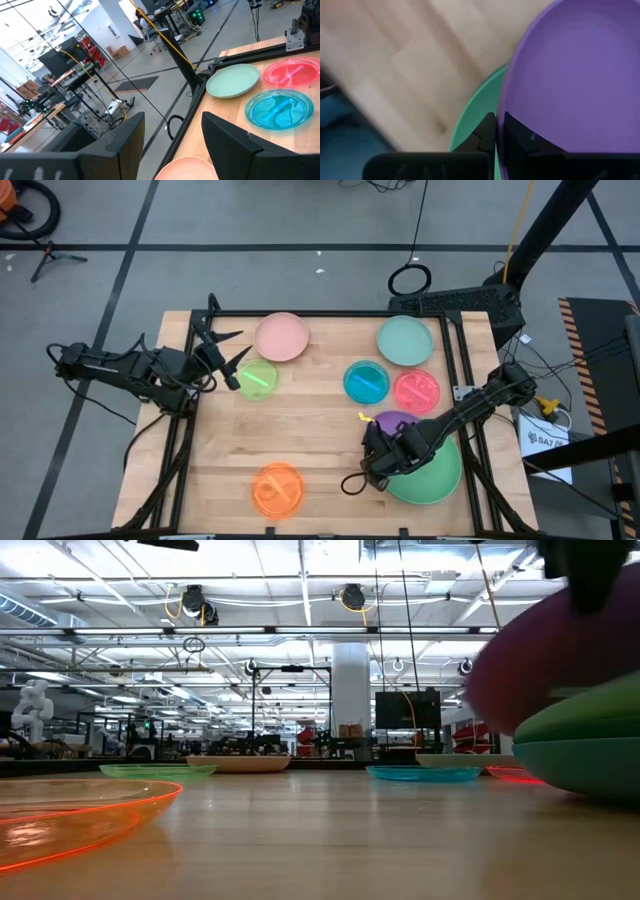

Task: Stack plastic plates
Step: Stack the purple plate on top of the light green plate, then stack the light blue plate on top of the purple plate

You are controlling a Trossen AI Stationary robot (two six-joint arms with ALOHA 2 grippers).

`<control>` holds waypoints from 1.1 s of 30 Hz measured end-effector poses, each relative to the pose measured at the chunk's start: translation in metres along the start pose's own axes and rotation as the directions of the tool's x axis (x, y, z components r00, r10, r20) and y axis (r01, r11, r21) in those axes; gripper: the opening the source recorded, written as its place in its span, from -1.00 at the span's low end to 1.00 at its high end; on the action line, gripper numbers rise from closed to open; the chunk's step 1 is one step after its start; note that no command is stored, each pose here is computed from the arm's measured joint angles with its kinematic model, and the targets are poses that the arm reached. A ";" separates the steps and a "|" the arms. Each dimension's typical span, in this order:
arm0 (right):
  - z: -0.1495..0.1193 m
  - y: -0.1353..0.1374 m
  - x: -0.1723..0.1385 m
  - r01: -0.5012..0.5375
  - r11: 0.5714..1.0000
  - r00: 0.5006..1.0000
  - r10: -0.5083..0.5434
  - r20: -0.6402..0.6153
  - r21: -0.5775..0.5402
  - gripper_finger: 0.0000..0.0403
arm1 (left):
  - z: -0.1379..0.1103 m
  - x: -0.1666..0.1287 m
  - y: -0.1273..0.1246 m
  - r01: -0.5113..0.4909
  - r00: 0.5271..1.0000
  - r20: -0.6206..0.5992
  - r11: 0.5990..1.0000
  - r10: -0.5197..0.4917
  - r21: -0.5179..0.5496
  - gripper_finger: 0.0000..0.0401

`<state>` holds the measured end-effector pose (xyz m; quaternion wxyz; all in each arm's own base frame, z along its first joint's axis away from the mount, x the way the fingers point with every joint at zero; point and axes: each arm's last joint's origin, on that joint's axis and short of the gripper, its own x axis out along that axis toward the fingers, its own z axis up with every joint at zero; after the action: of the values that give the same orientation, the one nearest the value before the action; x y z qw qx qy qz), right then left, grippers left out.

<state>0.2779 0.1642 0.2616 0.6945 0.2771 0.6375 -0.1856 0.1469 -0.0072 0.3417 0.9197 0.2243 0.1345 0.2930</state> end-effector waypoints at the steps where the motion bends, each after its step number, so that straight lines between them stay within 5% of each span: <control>1: -0.002 0.001 0.000 -0.017 1.000 0.999 0.018 -0.028 0.020 -0.96 | 0.000 0.000 0.000 0.000 1.000 0.000 1.000 0.000 0.000 0.01; 7: -0.006 0.004 0.000 -0.058 0.994 0.988 0.070 -0.138 0.087 -0.96 | 0.000 0.000 0.000 0.001 1.000 0.000 1.000 -0.001 0.000 0.01; 17: -0.005 0.008 0.000 -0.094 0.992 0.986 0.106 -0.132 0.087 -0.94 | 0.000 0.000 0.000 0.000 1.000 0.000 1.000 0.000 0.003 0.01; 33: -0.007 0.008 0.000 -0.081 0.978 0.985 0.108 -0.133 0.194 -0.43 | 0.000 0.000 0.000 0.000 1.000 0.000 1.000 0.000 0.003 0.01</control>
<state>0.2778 0.1749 0.2630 0.6257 0.3841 0.6514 -0.1915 0.1469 -0.0072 0.3417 0.9194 0.2256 0.1348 0.2927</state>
